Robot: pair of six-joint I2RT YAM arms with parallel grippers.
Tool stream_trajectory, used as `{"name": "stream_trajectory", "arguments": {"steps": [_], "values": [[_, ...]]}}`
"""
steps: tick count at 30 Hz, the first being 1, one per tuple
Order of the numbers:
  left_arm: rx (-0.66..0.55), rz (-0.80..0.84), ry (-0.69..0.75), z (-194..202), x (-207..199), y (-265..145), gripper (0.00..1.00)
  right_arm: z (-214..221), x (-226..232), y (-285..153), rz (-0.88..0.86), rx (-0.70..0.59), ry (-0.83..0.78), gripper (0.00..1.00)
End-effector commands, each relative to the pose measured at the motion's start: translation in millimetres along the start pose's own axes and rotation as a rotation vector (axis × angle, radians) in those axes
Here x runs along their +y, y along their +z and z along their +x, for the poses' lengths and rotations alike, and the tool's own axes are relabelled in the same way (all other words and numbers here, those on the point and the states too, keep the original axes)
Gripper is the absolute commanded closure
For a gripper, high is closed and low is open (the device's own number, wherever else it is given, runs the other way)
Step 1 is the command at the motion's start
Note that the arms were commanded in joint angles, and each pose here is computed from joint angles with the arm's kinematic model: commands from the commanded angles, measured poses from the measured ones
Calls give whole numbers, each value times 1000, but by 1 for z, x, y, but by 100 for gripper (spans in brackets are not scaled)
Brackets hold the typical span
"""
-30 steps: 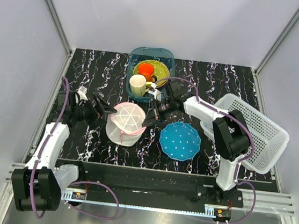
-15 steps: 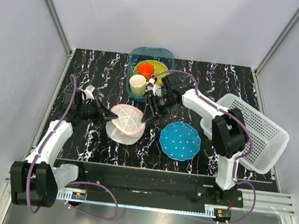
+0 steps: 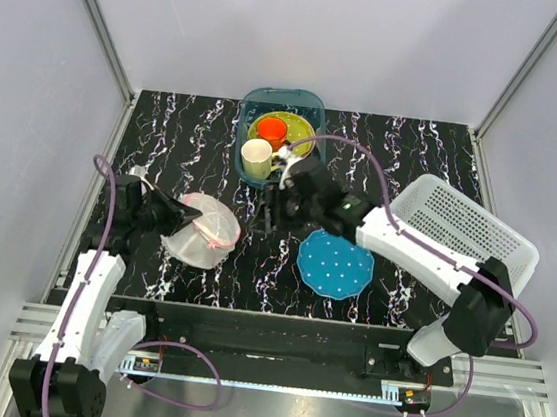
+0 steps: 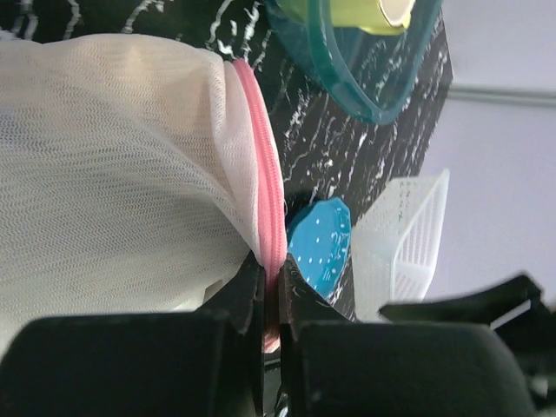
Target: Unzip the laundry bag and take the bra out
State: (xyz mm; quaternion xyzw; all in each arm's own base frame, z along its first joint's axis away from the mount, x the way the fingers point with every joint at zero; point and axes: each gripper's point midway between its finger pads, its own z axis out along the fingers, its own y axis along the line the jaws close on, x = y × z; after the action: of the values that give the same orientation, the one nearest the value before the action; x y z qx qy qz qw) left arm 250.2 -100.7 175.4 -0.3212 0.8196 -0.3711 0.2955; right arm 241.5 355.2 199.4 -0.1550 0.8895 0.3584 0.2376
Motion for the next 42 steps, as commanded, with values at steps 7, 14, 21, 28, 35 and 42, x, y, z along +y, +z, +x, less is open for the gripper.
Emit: {"name": "stream_trajectory", "arguments": {"steps": [7, 14, 21, 28, 35, 42], "values": [[-345, -160, -134, -63, -22, -33, 100, -6, 49, 53, 20, -102, 33, 41], [-563, -206, -233, -84, -20, -34, 100, -17, 46, 57, 71, -126, 70, 25], [-341, -194, -197, -56, -30, 9, 100, -19, 26, 56, 185, -158, 54, 21], [-279, -240, -253, -36, -7, 26, 100, -6, 32, 70, 222, -121, -15, 24], [-278, -232, -210, -37, -10, 22, 100, 1, 41, 84, 207, -99, -55, 28], [-208, -194, -133, -30, -26, 19, 100, 8, 40, 97, 183, -117, -94, 31]]}}
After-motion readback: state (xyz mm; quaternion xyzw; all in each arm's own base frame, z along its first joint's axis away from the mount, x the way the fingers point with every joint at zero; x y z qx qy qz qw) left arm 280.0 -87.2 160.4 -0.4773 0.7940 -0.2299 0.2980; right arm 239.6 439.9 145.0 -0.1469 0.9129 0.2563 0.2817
